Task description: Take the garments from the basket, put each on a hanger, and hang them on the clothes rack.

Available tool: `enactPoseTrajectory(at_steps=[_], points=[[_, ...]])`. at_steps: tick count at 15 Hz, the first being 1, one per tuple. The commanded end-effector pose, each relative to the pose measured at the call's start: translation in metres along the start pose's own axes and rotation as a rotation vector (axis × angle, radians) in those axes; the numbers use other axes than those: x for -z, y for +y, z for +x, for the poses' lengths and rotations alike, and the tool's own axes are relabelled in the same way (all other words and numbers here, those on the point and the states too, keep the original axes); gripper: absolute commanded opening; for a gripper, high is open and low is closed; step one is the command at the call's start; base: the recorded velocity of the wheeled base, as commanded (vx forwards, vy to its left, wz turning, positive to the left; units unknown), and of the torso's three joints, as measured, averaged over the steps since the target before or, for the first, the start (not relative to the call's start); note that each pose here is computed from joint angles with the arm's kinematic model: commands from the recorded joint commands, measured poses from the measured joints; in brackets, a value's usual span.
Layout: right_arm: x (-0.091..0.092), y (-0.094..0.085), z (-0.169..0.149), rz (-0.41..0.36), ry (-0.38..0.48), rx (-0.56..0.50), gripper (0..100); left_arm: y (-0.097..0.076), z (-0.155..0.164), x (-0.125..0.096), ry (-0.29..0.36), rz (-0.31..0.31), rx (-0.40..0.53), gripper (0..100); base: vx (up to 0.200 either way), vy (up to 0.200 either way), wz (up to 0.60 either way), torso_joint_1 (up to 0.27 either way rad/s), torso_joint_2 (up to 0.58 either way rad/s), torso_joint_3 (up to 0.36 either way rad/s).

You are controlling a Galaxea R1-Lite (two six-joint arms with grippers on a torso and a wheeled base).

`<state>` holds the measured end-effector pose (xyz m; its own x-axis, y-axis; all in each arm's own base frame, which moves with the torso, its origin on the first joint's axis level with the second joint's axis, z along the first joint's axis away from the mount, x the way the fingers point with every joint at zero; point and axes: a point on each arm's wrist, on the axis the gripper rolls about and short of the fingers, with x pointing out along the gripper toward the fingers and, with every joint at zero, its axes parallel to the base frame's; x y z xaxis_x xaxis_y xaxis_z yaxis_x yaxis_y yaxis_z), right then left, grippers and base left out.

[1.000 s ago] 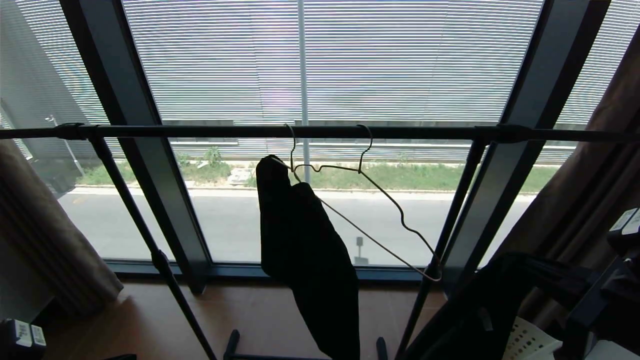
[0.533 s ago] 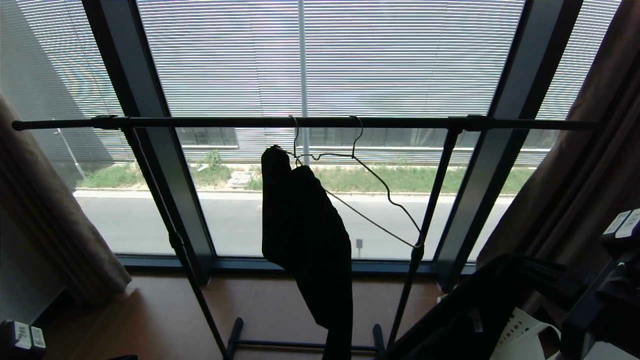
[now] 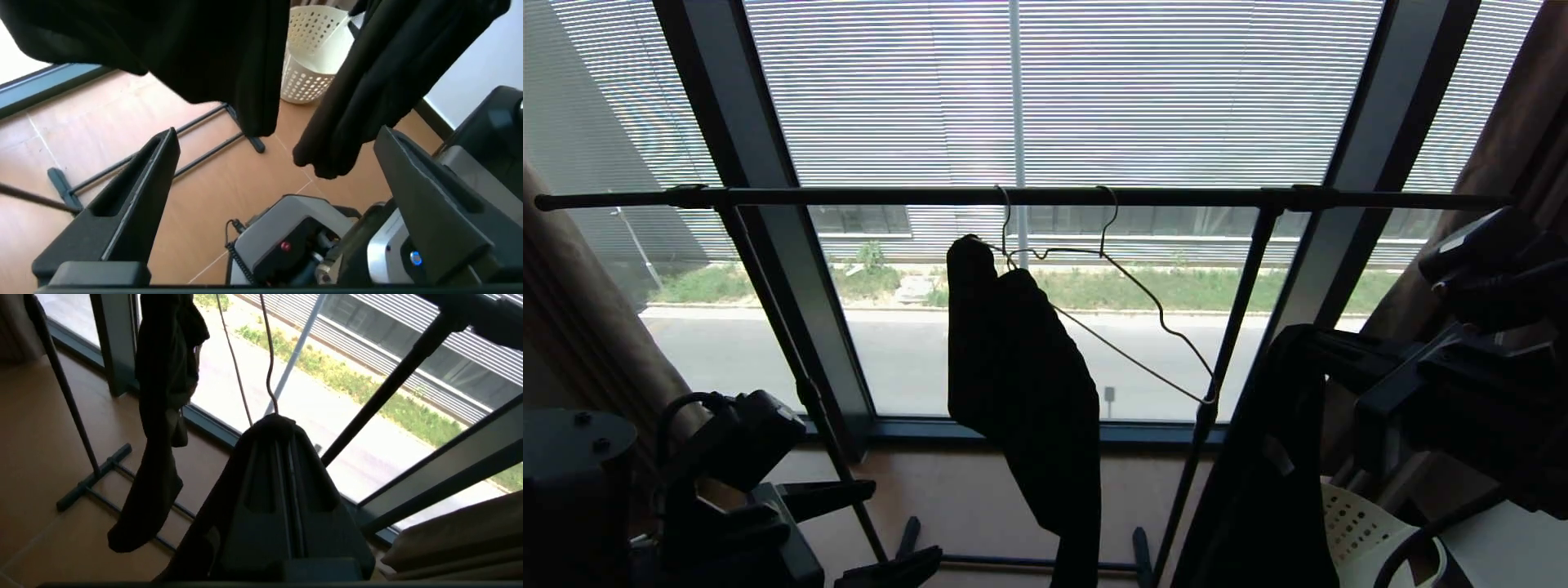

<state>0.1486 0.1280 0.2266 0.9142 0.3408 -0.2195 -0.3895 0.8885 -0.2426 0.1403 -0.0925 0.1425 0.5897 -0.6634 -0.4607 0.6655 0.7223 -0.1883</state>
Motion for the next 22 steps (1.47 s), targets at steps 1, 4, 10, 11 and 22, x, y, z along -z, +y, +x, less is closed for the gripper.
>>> enactPoseTrajectory(at_steps=[1,4,10,11,22], points=[[0.002,0.005,0.010,-0.003,0.025,-0.005,0,-0.007,0.063,-0.017,0.052,-0.004,0.052,100,0.000,0.000,0.00,0.000,0.00,0.000],[-0.004,0.008,0.020,0.005,0.033,0.036,0,-0.025,0.093,-0.041,0.015,-0.002,0.063,100,0.000,0.000,0.00,0.000,0.00,0.000],[-0.016,0.028,0.039,0.013,0.036,0.094,0,-0.053,0.144,-0.063,-0.010,0.009,0.097,100,0.000,0.000,0.00,0.000,0.00,0.000],[-0.016,0.030,0.041,0.009,0.039,0.093,0,-0.053,0.159,-0.063,-0.007,0.000,0.075,100,0.000,0.000,0.00,0.000,0.00,0.000],[-0.024,0.042,0.033,0.061,0.003,0.072,0,-0.057,0.213,-0.064,0.003,-0.001,0.031,100,0.000,0.000,0.00,0.000,0.00,0.000]])
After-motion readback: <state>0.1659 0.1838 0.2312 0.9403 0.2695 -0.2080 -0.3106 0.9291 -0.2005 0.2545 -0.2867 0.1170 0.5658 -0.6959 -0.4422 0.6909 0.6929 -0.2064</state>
